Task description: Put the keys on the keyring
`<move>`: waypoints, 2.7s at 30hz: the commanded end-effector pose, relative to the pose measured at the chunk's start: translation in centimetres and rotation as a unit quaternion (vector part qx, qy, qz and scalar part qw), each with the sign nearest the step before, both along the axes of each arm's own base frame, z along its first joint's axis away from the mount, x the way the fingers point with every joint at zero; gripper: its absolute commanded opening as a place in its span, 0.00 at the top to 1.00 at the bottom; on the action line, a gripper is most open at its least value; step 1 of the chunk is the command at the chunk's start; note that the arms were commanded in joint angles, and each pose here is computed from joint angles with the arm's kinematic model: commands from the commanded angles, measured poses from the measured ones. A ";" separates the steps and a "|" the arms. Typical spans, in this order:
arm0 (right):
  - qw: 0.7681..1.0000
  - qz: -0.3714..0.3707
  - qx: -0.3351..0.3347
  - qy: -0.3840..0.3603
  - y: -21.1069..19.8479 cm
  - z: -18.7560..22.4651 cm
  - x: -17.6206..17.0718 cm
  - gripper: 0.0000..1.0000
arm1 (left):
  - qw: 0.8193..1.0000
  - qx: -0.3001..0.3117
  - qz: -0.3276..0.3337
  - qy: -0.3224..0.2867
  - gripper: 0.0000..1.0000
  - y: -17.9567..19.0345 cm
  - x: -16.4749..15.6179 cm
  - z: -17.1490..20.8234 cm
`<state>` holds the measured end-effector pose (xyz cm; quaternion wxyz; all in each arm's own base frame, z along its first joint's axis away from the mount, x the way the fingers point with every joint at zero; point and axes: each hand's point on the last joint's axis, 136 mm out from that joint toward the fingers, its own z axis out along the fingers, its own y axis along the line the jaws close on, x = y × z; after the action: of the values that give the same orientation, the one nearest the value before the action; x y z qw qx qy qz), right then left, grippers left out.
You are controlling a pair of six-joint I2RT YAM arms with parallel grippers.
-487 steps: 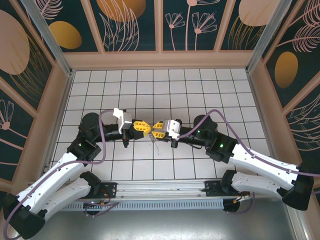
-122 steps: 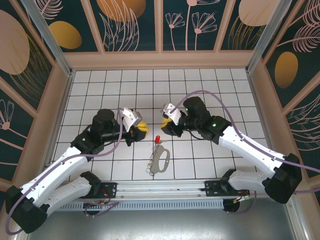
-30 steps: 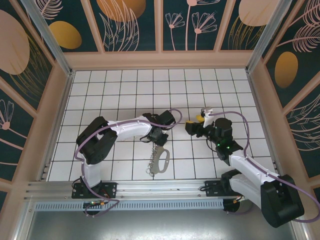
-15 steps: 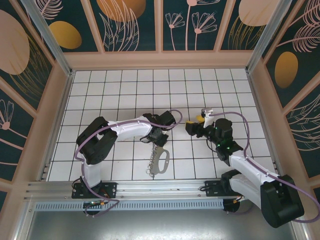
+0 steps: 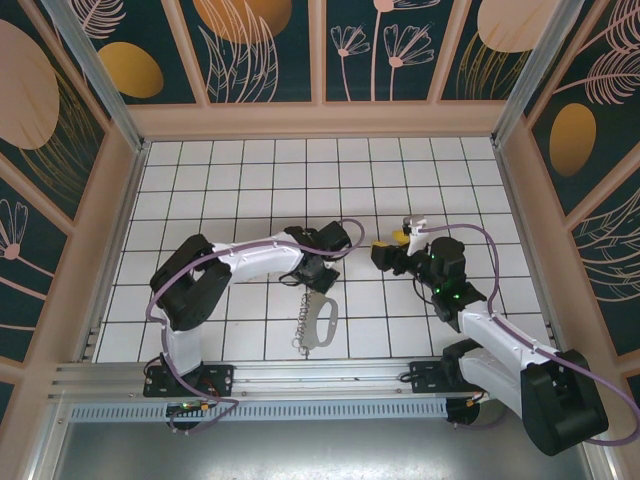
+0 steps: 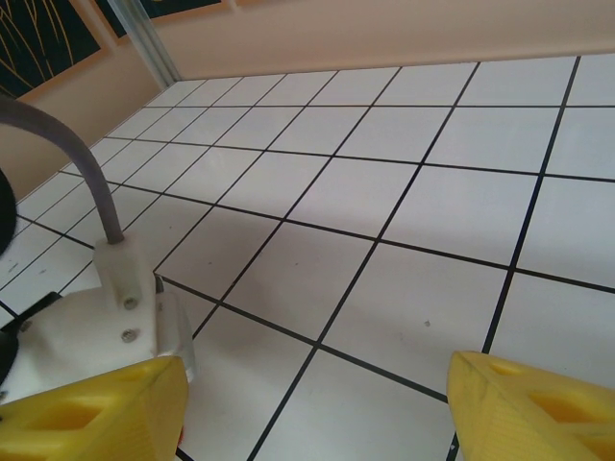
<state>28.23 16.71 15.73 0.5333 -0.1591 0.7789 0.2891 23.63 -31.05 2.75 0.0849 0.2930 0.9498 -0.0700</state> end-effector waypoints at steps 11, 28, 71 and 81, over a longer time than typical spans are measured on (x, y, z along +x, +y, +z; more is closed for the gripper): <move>0.995 0.027 0.023 -0.091 0.1 3.5 -1.6 0.30 | 0.969 -0.196 -0.074 -0.131 1.00 -3.0 0.1 14.2; 0.939 0.194 0.055 -0.279 3.7 12.0 -9.2 0.33 | 0.801 -0.441 -0.265 -0.306 1.00 -1.9 -7.4 28.5; 0.820 0.430 0.005 -0.378 12.8 15.4 -17.6 0.76 | 0.718 -0.521 -0.378 -0.266 1.00 -1.6 -13.2 32.9; 0.851 0.349 -0.012 -0.393 11.8 15.8 -15.8 1.00 | 0.717 -0.523 -0.375 -0.268 1.00 -1.6 -13.0 33.0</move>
<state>11.53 29.21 29.91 0.6164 -0.5581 0.3991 0.3865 10.93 -32.51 33.11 0.4148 0.5354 0.5484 -0.4904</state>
